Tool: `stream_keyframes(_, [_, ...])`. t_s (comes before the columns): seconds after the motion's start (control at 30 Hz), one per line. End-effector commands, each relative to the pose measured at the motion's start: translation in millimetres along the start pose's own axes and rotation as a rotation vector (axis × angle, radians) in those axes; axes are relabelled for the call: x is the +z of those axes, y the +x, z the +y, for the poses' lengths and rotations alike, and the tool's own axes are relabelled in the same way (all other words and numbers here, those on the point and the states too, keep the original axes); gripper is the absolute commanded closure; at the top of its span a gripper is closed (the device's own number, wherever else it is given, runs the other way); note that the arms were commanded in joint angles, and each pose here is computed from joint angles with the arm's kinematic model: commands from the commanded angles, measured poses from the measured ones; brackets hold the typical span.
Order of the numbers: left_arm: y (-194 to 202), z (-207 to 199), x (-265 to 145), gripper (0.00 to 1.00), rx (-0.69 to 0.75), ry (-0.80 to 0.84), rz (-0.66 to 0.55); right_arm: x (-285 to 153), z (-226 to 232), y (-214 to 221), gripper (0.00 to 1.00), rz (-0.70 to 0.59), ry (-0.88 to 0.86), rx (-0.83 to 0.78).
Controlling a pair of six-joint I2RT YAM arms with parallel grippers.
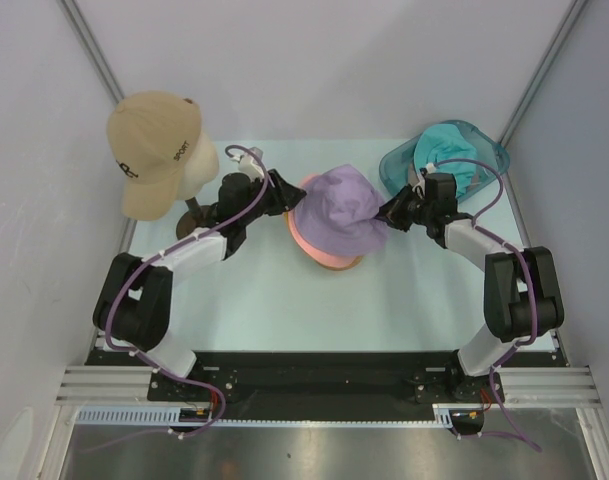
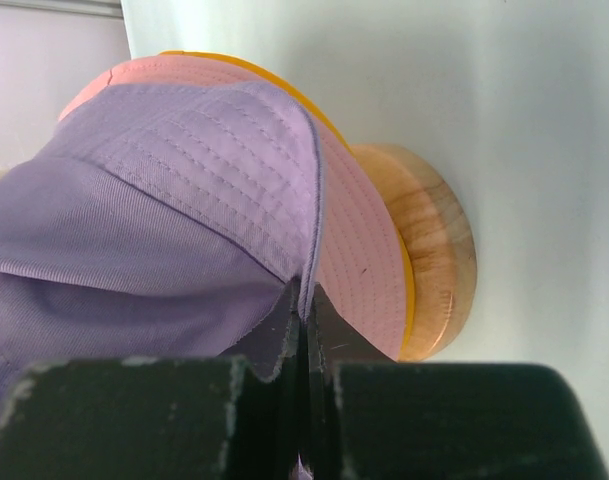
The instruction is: Stack the hats
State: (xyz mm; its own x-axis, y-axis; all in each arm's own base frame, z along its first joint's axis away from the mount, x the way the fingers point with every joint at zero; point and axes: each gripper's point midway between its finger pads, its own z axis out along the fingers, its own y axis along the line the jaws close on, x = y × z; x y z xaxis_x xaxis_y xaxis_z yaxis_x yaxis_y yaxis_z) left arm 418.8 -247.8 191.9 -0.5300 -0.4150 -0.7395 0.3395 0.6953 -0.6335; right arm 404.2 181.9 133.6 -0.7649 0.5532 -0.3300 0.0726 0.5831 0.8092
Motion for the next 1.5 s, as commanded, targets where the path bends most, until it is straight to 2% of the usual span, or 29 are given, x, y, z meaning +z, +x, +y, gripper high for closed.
stream_keyframes(0.0, [-2,-1,-7,0.52,-0.020,0.049,0.004,5,-6,1,1.00,0.010,0.033,-0.009])
stream_keyframes(0.57, [12,-28,-2,0.57,-0.074,0.235,0.052,10,-9,11,1.00,0.039,0.054,-0.026])
stream_keyframes(0.73, [18,-27,-6,0.73,-0.084,0.242,0.057,9,-10,12,1.00,0.037,0.064,-0.037])
stream_keyframes(0.83, [20,-26,-6,0.86,-0.089,0.249,0.062,10,-12,13,1.00,0.042,0.067,-0.038])
stream_keyframes(0.87, [21,-27,-6,0.97,-0.094,0.253,0.064,10,-12,12,1.00,0.040,0.067,-0.038])
stream_keyframes(0.9, [22,-27,-6,1.00,-0.097,0.253,0.067,10,-12,12,1.00,0.038,0.067,-0.042])
stream_keyframes(1.1, [34,-3,-5,1.00,-0.083,0.141,0.093,4,-17,13,0.99,0.044,0.115,-0.090])
stream_keyframes(1.27, [49,24,-5,1.00,-0.044,0.021,0.138,0,-18,16,0.86,0.049,0.104,-0.131])
stream_keyframes(1.4, [56,37,-8,1.00,-0.020,-0.045,0.168,1,-19,21,0.85,0.068,0.110,-0.165])
stream_keyframes(1.47, [53,40,-13,1.00,-0.012,-0.087,0.161,1,-17,26,0.81,0.083,0.105,-0.198])
